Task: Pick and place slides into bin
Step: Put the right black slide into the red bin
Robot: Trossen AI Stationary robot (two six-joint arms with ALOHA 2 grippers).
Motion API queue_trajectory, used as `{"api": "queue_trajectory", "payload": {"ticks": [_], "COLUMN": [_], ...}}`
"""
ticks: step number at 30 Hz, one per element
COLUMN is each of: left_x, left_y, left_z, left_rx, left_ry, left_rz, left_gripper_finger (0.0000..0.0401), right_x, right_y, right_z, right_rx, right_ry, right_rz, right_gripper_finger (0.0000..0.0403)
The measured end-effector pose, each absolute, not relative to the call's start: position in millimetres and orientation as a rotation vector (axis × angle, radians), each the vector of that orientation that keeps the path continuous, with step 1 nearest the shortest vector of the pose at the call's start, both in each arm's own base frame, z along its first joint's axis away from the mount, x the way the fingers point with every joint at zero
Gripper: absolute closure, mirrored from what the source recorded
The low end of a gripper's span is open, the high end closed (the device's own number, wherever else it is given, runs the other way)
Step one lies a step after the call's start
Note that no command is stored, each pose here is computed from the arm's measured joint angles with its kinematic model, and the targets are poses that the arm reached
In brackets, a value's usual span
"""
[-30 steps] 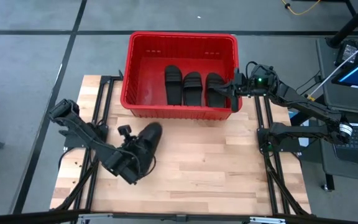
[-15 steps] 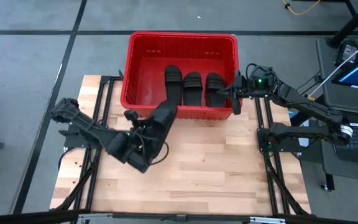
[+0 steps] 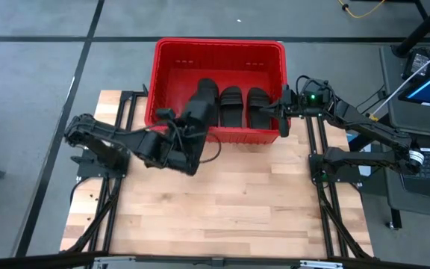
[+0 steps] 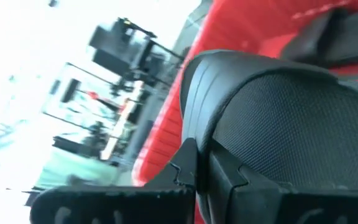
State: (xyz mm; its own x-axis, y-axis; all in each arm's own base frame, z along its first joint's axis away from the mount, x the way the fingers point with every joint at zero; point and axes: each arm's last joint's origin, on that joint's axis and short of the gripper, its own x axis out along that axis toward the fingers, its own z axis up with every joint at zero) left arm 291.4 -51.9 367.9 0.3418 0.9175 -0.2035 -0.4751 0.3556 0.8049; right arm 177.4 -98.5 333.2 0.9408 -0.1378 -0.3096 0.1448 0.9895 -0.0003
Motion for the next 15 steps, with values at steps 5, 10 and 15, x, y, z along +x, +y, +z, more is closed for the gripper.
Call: {"api": "queue_trajectory", "payload": {"ticks": [5,10,15], "left_x": [296,297,294], "left_y": [-32,-7,29], "left_z": [384,398,410], "left_rx": [0.801,0.865,0.893], "left_ry": [0.774,0.883,1.013], "left_rz": [1.094,1.106,1.134], "left_gripper_finger": [0.0395,0.0395,0.0395], "right_x": [177,178,179], "right_y": [-99,-99,-100], "right_z": [333,334,340], "right_rx": [0.022,0.018,-0.018], "right_ry": [0.314,0.311,0.245], "right_rz": [-0.144,-0.144,-0.148], "right_gripper_finger": [0.0397,0.0397,0.0397]}}
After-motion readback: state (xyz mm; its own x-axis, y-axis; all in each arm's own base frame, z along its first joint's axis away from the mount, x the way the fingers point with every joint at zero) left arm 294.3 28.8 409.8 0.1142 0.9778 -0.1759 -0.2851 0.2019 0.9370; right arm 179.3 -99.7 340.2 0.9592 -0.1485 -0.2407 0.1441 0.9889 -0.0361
